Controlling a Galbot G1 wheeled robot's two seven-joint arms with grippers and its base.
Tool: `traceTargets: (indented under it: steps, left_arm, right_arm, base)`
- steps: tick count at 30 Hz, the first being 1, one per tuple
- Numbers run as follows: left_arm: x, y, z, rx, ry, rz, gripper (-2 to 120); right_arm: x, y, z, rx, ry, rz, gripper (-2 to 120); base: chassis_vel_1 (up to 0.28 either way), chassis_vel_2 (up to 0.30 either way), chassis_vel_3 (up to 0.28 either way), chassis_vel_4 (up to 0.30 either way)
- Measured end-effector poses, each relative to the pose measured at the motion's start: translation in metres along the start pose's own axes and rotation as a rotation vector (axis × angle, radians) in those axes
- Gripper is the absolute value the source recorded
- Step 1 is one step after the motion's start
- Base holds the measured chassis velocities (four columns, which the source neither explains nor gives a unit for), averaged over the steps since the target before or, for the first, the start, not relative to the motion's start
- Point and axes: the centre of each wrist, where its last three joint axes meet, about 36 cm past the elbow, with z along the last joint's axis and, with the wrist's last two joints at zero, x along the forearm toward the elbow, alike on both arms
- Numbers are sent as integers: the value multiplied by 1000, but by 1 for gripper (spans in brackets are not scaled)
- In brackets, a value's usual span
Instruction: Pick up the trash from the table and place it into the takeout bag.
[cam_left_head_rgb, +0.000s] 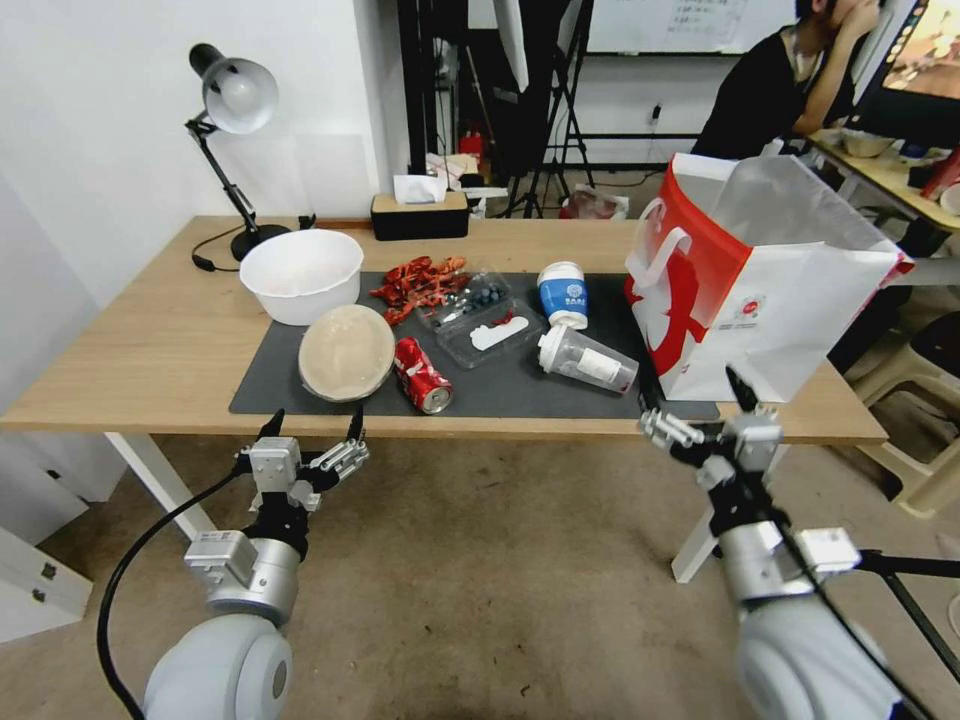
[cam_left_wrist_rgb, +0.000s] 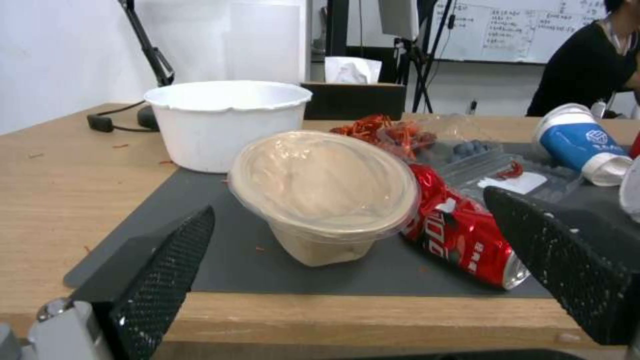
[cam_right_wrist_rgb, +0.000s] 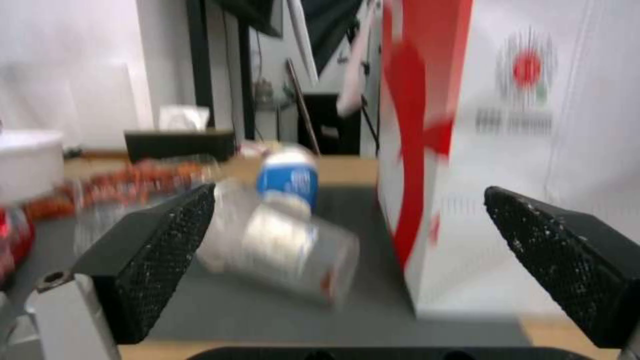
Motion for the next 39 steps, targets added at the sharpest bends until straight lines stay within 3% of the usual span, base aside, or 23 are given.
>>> traceTargets:
  steps: [8, 20, 32, 35, 39]
  left_arm:
    - [0, 0, 1, -1, 0, 0, 100]
    - [0, 0, 1, 0, -3, -1, 100]
    - [0, -2, 2, 4, -2, -4, 100]
    - [1, -1, 3, 5, -3, -8, 100]
    - [1, 0, 3, 4, -5, -14, 100]
  right_arm:
    - [6, 3, 10, -7, 21, 9, 100]
    - [-34, -10, -16, -4, -5, -20, 100]
    - [-110, -53, -25, -19, 89, -254, 100]
    - [-141, -71, -34, 24, 157, -366, 100]
    - [-159, -82, -50, 86, 261, -427, 100]
  base:
    - [0, 0, 0, 0]
    - [0, 0, 0, 0]
    - [0, 0, 0, 0]
    - [0, 0, 0, 0]
    - [0, 0, 0, 0]
